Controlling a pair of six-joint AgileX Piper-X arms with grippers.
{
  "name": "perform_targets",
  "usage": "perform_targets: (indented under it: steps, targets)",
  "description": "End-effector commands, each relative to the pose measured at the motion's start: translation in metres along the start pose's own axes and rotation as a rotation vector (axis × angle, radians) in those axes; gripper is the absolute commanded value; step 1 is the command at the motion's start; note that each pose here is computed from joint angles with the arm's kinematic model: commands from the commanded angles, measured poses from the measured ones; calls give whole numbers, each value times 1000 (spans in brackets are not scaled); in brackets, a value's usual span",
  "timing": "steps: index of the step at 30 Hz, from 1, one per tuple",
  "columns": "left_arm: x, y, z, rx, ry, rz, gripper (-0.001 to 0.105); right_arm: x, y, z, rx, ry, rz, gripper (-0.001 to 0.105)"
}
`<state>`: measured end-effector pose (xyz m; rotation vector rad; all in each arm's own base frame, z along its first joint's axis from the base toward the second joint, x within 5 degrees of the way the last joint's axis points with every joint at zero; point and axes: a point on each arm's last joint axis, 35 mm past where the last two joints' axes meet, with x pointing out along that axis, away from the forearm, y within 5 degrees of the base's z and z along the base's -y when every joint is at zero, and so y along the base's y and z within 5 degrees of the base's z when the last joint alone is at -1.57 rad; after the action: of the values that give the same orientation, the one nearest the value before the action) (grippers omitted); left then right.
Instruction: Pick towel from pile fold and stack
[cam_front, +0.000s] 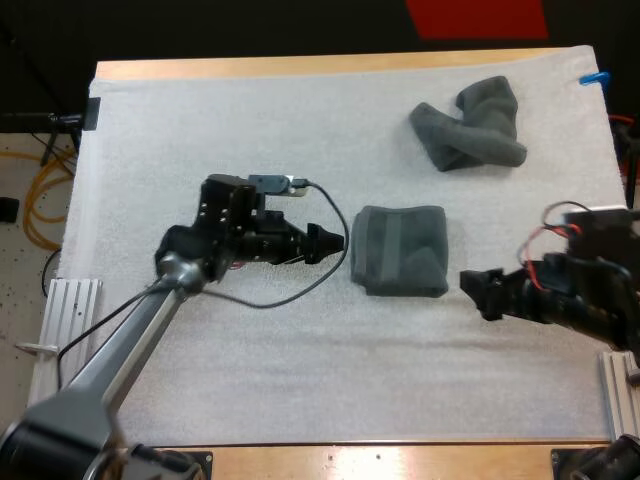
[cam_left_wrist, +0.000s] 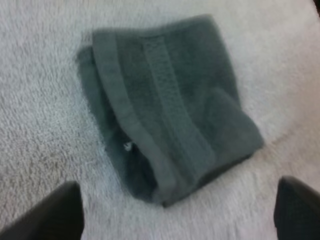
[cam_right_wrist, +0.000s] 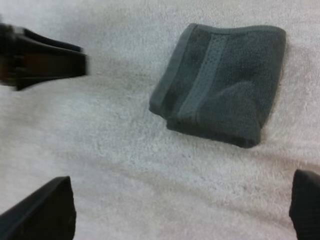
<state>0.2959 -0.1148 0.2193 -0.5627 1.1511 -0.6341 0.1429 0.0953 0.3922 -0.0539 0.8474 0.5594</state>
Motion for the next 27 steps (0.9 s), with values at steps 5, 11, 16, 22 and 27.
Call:
perform_targets:
  steps: [5,11,16,22,27]
  targets:
    - [35,17,1,-61,56,-25,75,-21,0,-7,48,-62,-2,84]
    - [77,25,-10,-115,136,-14,75,-30,-1,-15,72,-51,-27,84]
    - [106,24,-16,-164,178,0,75,-30,-2,-20,75,-12,-37,84]
    - [124,7,-12,-178,201,10,75,-30,-2,-20,75,-10,-37,84]
    - [137,-8,-12,-178,256,36,74,-30,-2,-20,78,-10,-37,84]
